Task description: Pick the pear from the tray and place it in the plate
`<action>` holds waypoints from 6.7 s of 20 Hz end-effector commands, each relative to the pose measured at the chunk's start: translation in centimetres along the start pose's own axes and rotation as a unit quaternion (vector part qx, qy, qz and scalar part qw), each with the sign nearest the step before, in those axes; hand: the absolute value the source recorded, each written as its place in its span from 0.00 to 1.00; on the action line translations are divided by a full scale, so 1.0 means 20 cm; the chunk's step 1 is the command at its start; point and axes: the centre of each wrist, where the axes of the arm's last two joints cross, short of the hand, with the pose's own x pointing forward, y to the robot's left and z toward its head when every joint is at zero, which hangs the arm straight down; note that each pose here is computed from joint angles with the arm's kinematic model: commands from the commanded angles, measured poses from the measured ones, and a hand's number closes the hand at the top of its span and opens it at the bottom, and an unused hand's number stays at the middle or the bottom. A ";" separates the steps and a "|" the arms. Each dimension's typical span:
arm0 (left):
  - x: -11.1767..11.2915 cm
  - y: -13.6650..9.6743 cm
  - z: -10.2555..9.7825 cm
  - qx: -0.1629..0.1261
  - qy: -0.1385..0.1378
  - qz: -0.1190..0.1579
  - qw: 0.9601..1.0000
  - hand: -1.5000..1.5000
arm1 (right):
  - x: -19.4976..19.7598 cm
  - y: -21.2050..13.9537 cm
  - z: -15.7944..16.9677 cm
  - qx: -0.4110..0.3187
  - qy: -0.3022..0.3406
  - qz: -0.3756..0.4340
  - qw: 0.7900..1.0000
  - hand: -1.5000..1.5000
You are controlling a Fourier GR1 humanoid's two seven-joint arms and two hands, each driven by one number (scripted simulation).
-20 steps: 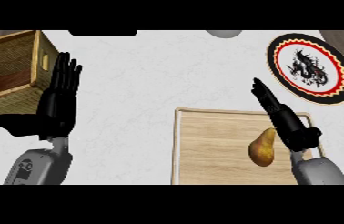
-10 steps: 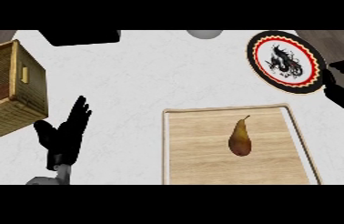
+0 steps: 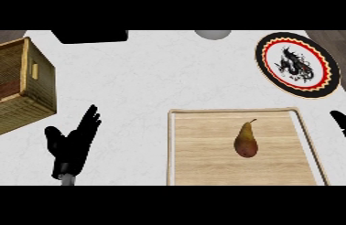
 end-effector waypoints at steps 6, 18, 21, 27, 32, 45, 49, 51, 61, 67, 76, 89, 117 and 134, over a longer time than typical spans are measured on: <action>0.01 -0.07 -0.03 -0.011 0.018 -0.011 1.000 0.50 | 0.19 -0.17 0.21 0.172 0.090 0.178 0.965 0.00; 0.07 -0.10 -0.06 -0.045 0.022 -0.009 0.999 0.50 | 0.55 -0.03 0.31 0.239 0.181 0.281 0.912 0.00; 0.04 -0.17 -0.05 -0.044 0.024 -0.007 0.999 0.50 | 0.55 0.16 0.28 0.238 0.182 0.304 0.905 0.00; 0.01 -0.11 -0.02 -0.034 0.026 -0.001 0.999 0.50 | 0.57 0.28 0.36 0.270 0.215 0.313 0.885 0.00; 0.01 0.02 -0.03 -0.037 0.032 -0.023 0.999 0.50 | 0.59 0.48 0.42 0.291 0.222 0.305 0.879 0.00; 0.01 -0.05 -0.12 -0.032 0.030 -0.008 0.999 0.50 | 0.51 0.64 0.46 0.282 0.237 0.369 0.854 0.00; 0.08 -0.08 -0.07 -0.030 0.018 -0.010 0.999 0.50 | 0.46 0.72 0.48 0.285 0.249 0.369 0.849 0.00; 0.09 -0.07 0.03 -0.030 0.028 -0.001 0.999 0.50 | 0.46 0.68 0.52 0.284 0.243 0.369 0.851 0.00; 0.03 -0.02 -0.04 -0.039 0.025 -0.006 0.999 0.50 | 0.28 0.78 0.45 0.353 0.217 0.407 0.814 1.00; 0.03 -0.12 -0.12 -0.035 0.028 -0.006 0.999 0.50 | 0.33 0.80 0.48 0.336 0.192 0.421 0.821 1.00; 0.07 -0.17 -0.06 -0.085 -0.006 -0.018 0.996 0.50 | 0.40 1.00 0.02 0.251 0.393 0.301 0.832 1.00; 0.12 -0.24 -0.09 -0.099 -0.008 -0.026 0.995 0.50 | 0.59 1.01 -0.54 -0.082 0.361 0.250 0.895 1.00; 0.00 -0.18 -0.05 -0.054 0.020 -0.006 0.998 0.50 | -0.50 0.84 -0.51 -0.320 0.386 0.244 0.830 1.00; 0.04 -0.16 -0.06 -0.051 0.009 -0.012 0.999 0.50 | -0.75 0.76 -0.42 -0.187 0.502 0.201 0.820 0.00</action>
